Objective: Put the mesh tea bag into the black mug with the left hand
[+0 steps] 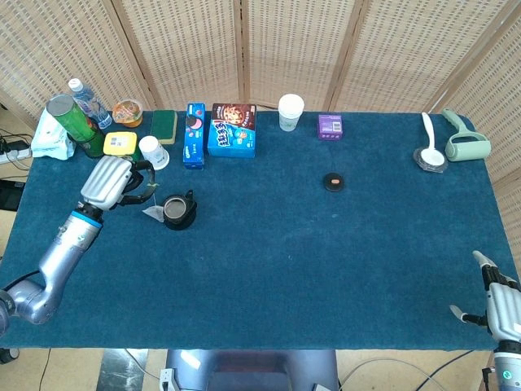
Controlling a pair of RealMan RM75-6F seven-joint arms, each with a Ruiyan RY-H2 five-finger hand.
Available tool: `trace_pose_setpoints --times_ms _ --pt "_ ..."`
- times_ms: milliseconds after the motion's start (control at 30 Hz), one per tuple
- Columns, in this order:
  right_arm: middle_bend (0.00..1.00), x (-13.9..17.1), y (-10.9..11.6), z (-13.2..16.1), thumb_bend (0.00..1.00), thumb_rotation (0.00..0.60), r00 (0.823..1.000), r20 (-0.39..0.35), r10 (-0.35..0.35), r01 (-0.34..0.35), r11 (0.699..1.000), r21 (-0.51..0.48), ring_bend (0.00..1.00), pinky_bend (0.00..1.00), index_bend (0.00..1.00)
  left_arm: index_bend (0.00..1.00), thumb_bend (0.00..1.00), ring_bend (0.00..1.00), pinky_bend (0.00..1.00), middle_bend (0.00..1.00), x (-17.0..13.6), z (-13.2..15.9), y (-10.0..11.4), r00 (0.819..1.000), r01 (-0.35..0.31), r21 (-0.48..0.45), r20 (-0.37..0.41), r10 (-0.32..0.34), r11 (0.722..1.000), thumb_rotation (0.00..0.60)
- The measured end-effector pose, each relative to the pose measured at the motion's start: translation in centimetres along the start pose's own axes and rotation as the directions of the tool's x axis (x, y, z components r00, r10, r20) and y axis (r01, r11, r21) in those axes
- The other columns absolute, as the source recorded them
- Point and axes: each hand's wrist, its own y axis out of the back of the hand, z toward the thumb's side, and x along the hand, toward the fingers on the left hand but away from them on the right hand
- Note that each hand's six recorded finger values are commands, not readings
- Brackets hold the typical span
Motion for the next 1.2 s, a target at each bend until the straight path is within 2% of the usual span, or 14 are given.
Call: trace_pose_setpoints --times_ms 300,700,1200 --pt "0.16 -0.1 0.1 -0.2 0.03 0.6 1.0 0.005 0.001 -0.001 1.0 -0.001 0.3 0.22 0.09 0.63 0.44 1.0 0.89 1.0 0.6 0.6 0.5 1.0 -0.015 0.001 0.017 0.015 1.0 0.6" --pt "0.16 -0.1 -0.2 -0.3 0.03 0.6 1.0 0.011 0.005 -0.005 1.0 -0.002 0.3 0.22 0.09 0.63 0.44 1.0 0.89 1.0 0.8 0.8 -0.6 1.0 0.018 0.012 0.019 -0.019 1.0 0.6" --pt "0.16 0.0 -0.1 -0.2 0.03 0.6 1.0 0.007 0.007 -0.007 1.0 0.002 0.3 0.22 0.09 0.63 0.43 1.0 0.89 1.0 -1.6 -2.1 -1.1 0.997 0.038 -0.001 -0.067 -0.038 0.999 0.6"
